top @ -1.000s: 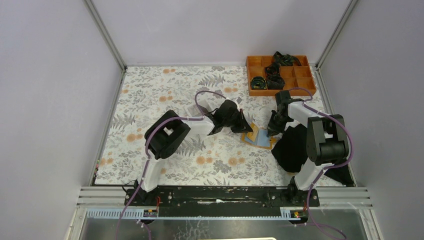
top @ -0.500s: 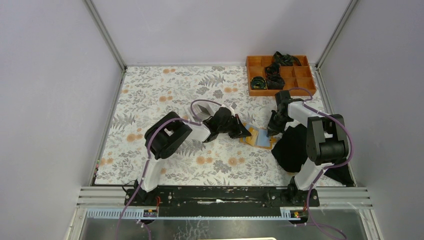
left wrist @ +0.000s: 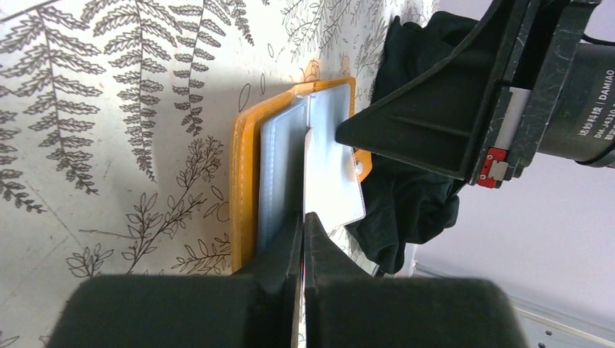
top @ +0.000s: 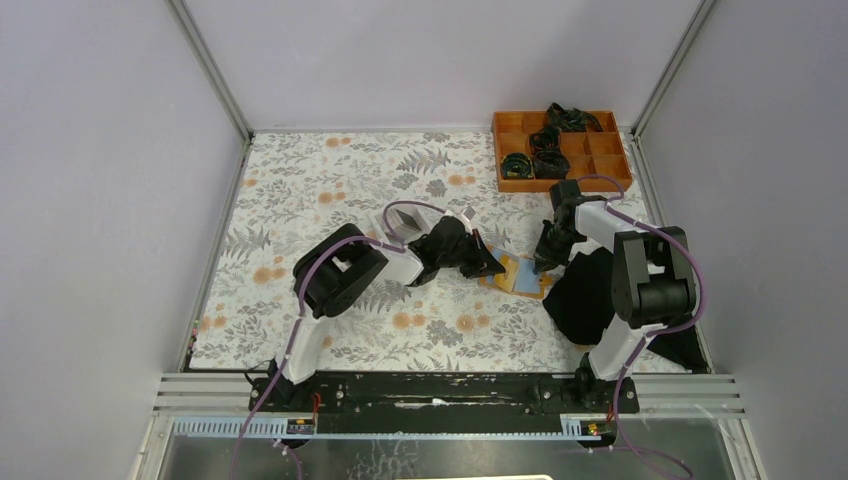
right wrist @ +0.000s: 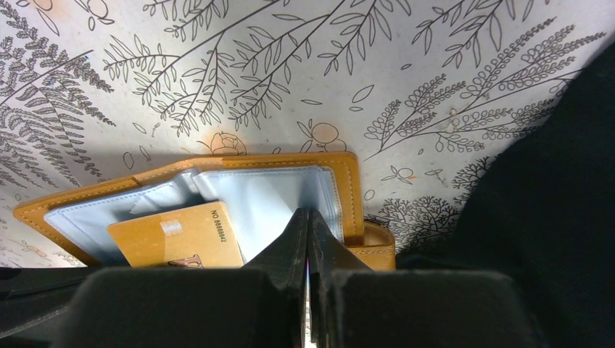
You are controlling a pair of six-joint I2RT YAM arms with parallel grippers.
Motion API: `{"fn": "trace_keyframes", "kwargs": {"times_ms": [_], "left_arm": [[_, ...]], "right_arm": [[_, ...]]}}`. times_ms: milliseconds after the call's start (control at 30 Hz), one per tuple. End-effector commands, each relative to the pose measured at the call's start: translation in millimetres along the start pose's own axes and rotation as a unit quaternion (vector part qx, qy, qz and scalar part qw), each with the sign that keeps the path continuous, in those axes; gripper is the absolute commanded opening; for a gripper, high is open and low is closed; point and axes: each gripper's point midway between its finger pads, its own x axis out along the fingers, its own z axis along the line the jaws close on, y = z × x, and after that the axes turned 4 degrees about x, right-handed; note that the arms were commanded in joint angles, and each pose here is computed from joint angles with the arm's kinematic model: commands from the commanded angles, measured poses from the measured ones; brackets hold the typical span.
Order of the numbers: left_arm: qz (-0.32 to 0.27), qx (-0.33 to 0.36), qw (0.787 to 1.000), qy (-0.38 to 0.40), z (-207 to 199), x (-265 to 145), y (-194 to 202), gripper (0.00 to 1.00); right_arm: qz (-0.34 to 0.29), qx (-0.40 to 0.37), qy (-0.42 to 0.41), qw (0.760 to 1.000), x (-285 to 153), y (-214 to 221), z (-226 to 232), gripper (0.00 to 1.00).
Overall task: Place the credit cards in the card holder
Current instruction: Insert the credit card into the card holder.
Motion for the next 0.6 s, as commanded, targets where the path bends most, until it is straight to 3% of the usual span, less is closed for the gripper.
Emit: {"fn": "trace_keyframes", "kwargs": {"times_ms": [0,567], "left_arm": [[-0.008,0.008,1.0,0.021,-9,8,-3,0.0],[-0.017,0.014,0.999,0.025,-9,21,-10,0.0]], "right_arm": [[0.007,-0.009,0.042,0.999,21,4,-15,0.0],[0.014,-0.012,0.049,0.999,24,6,-18,0.0]]}}
